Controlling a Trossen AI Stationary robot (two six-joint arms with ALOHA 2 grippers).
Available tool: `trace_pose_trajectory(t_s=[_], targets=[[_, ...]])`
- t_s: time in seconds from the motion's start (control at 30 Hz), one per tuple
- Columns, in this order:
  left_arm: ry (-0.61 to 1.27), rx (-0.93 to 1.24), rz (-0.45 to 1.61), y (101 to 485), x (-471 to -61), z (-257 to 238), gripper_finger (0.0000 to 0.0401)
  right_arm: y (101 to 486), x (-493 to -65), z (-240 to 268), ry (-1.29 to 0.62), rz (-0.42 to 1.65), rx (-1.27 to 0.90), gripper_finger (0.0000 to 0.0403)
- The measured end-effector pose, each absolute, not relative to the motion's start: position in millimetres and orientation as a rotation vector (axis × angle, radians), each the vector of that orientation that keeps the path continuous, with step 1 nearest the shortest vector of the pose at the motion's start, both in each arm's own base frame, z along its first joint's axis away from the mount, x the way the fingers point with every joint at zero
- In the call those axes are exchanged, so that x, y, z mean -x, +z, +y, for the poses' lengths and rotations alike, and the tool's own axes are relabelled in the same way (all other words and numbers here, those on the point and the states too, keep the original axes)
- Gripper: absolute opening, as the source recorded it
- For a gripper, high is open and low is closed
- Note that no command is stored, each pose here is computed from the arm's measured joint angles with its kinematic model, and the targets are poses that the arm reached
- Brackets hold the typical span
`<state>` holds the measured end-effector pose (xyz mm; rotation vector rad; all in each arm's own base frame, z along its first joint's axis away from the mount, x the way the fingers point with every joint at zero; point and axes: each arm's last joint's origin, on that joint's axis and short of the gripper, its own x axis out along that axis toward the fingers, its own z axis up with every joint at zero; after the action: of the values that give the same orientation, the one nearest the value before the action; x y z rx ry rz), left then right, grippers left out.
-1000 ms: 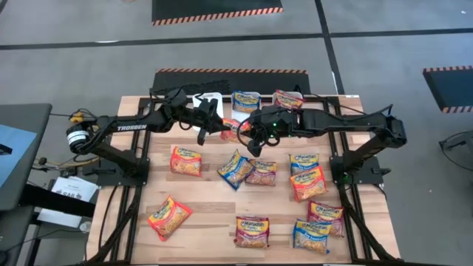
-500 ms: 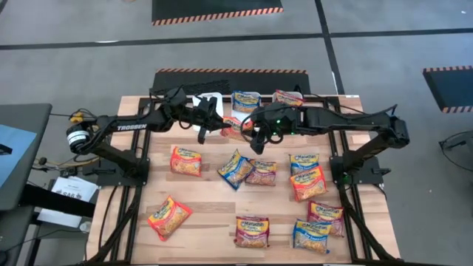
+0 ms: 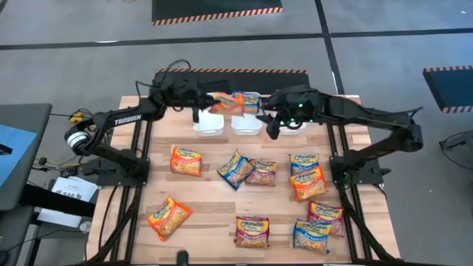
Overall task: Sort Maruchan noodles
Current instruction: Put the orange noodle pack into the left white bin
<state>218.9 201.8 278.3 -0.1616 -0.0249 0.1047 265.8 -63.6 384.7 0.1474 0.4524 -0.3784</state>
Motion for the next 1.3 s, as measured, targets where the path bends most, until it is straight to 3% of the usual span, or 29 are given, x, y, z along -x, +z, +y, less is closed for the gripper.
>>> trace_pose_trajectory(t_s=[0.27, 0.6, 1.3], targets=[[0.302, 0.220, 0.061, 265.5, -176.3, 239.1, 0.0000, 387.3, -256.5, -75.7, -0.409, 0.470, -0.078, 0.0221], [0.508, 0.286, 0.173, 231.0, -169.6, 254.8, 0.0000, 384.5, -254.6, -87.8, -0.448, 0.491, -0.069, 0.0221], [0.512, 0.462, 0.188, 159.3, -185.6, 284.5, 0.0000, 384.3, -254.6, -87.5, -0.445, 0.494, -0.063, 0.0221]])
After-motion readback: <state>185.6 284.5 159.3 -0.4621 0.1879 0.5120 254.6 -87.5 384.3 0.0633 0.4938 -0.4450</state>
